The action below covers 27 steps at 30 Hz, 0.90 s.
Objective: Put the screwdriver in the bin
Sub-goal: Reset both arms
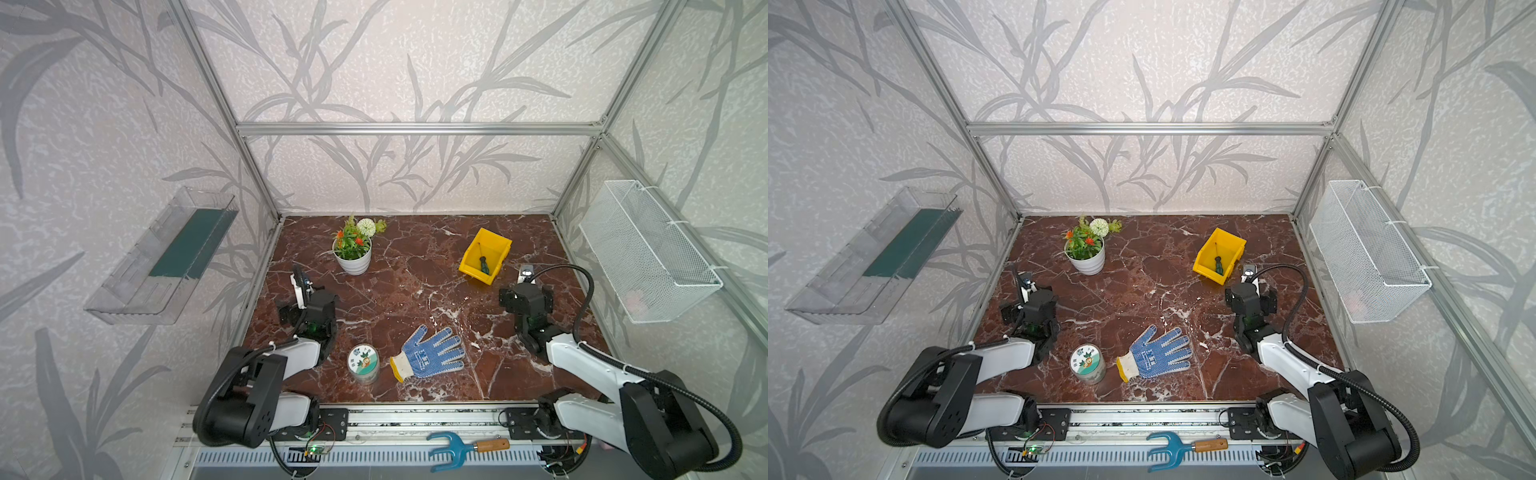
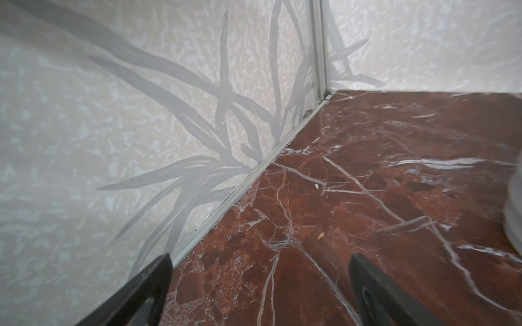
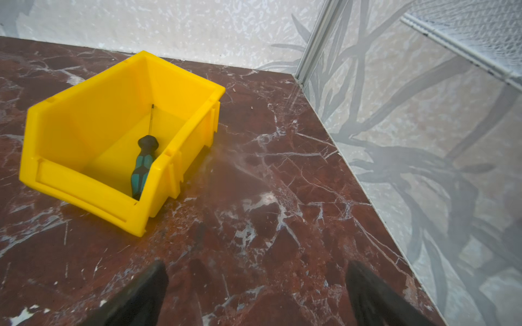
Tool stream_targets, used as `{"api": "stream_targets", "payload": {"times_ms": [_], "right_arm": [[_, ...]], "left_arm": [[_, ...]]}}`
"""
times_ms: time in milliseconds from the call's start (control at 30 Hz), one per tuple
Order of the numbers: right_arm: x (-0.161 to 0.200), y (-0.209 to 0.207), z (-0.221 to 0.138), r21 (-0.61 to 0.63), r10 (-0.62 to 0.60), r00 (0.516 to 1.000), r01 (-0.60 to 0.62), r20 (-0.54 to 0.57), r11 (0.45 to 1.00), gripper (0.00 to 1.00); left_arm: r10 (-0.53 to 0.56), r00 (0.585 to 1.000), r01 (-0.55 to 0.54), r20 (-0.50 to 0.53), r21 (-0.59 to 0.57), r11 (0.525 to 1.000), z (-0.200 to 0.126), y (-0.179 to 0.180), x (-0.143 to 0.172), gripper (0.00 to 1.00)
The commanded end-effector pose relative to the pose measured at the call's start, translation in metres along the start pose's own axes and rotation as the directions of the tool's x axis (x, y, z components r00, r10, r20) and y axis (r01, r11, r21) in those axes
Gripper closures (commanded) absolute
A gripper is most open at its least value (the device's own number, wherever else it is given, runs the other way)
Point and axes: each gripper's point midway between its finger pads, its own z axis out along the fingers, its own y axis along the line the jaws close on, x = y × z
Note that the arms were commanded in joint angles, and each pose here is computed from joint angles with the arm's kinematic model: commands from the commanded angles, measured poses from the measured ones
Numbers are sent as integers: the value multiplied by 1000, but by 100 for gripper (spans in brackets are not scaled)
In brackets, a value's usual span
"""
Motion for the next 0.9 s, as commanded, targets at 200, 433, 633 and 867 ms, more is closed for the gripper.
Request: {"api": "stream_targets", "payload": {"times_ms": [200,433,633,867], "right_arm": [[-14,-2,15,81,-3,995,-5,102,997,1],[-17,-3,0,13,66,981,-70,184,997,1],[-18,0,-2,-8,56,977,-56,206,998,1],[-19,6,2,-17,32,975,-29,218,999,1]], "left_arm": [[-48,998,43,33,128,991,24,-48,-26,1],[-103,985,64,135,263,963,2,-53,-24,1],[-125,973,58,194,318,946,-11,-55,-23,1],[-121,973,53,197,321,946,-10,-56,-24,1]]}}
